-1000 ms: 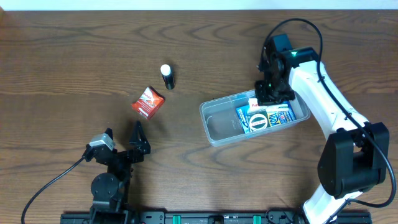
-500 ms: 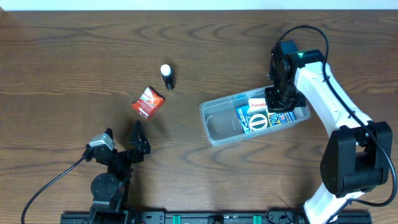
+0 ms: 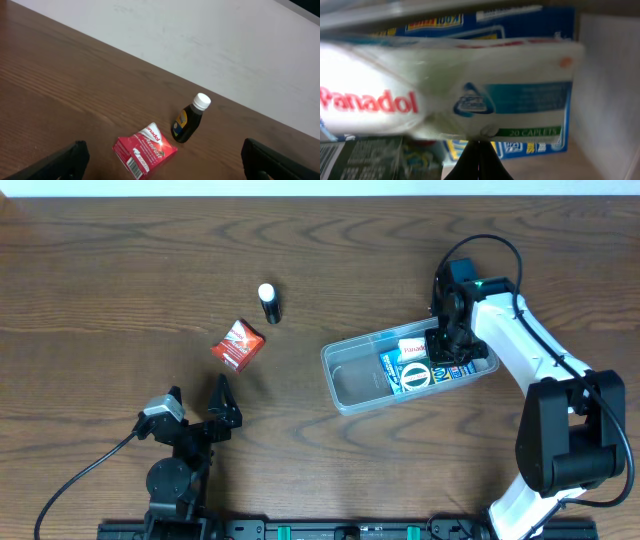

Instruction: Pack container

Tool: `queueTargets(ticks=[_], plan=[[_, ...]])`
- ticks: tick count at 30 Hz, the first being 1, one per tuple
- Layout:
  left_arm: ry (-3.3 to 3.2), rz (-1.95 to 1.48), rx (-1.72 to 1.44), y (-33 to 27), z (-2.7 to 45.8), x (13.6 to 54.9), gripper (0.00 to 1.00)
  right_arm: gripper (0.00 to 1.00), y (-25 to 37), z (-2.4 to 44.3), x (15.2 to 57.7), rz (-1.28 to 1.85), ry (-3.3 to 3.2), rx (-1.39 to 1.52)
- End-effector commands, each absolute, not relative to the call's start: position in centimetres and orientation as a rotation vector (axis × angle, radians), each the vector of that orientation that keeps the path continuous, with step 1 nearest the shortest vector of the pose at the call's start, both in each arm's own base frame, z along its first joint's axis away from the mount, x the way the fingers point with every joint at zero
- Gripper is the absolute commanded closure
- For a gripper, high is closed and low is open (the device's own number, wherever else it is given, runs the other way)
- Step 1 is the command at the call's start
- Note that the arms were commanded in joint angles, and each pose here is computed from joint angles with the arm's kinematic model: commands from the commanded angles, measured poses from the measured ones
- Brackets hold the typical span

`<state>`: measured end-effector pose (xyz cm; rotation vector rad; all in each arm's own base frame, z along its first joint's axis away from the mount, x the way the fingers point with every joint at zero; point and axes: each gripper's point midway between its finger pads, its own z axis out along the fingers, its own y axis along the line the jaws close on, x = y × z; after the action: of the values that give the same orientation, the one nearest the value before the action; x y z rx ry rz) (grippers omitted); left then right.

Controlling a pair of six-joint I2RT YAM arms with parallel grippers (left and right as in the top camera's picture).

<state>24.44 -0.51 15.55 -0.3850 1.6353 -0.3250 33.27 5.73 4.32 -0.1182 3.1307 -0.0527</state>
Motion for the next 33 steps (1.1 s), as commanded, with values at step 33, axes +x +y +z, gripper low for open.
queueTargets(ticks=[33], plan=[[1.679, -0.275, -0.401, 0.1, 13.8, 24.4, 0.02, 0.99, 8.9, 9.5, 37.2, 0.214, 2.856, -0.224]])
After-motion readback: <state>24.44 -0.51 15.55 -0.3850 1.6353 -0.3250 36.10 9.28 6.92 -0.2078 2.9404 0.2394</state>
